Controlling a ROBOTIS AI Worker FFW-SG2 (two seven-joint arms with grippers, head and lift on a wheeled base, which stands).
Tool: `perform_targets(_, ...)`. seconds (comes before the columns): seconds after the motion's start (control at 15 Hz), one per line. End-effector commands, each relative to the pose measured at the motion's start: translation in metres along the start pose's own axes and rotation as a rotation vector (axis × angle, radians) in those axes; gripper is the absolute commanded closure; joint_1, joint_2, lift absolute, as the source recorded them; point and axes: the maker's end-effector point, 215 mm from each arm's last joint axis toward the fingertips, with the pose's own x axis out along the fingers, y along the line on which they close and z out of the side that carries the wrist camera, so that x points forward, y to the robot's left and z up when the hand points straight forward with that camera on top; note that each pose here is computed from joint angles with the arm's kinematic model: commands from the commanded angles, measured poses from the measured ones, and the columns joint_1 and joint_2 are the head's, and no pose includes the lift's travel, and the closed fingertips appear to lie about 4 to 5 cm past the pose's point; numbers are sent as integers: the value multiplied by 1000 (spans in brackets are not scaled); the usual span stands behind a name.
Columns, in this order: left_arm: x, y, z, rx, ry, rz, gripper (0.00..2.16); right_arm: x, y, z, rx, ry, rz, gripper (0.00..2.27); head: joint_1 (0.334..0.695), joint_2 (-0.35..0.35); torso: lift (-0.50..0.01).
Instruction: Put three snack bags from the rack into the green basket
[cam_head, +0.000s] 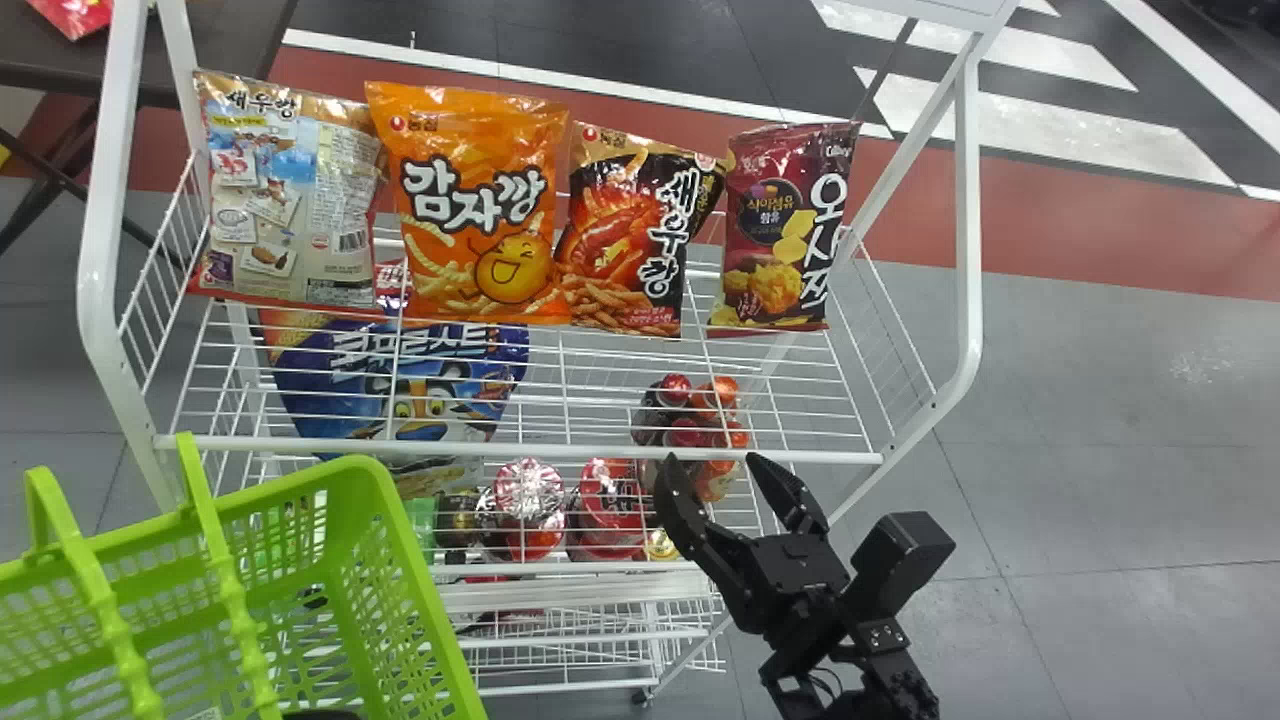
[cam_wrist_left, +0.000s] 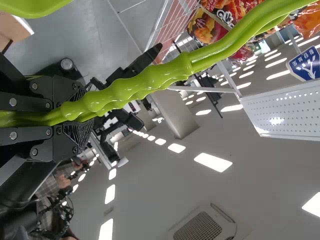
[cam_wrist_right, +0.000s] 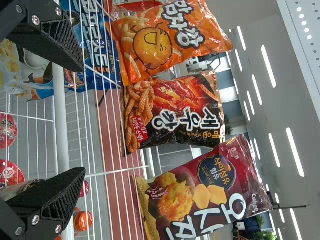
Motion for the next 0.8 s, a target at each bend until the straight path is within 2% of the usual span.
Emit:
perform_targets(0.0, 1, 0, 0, -2, -3, -2, 2145, 0, -1, 0, 4, 1, -1, 110, 695, -321, 0)
perform_targets(0.53, 0, 0, 0, -3, -3, 0, 2145, 0, 3, 1, 17, -3, 7, 110, 695, -323, 0)
perform_targets(0.73, 2, 0, 0, -3, -2, -1, 2145, 11, 31, 16, 16, -29, 58, 113, 695, -311, 0)
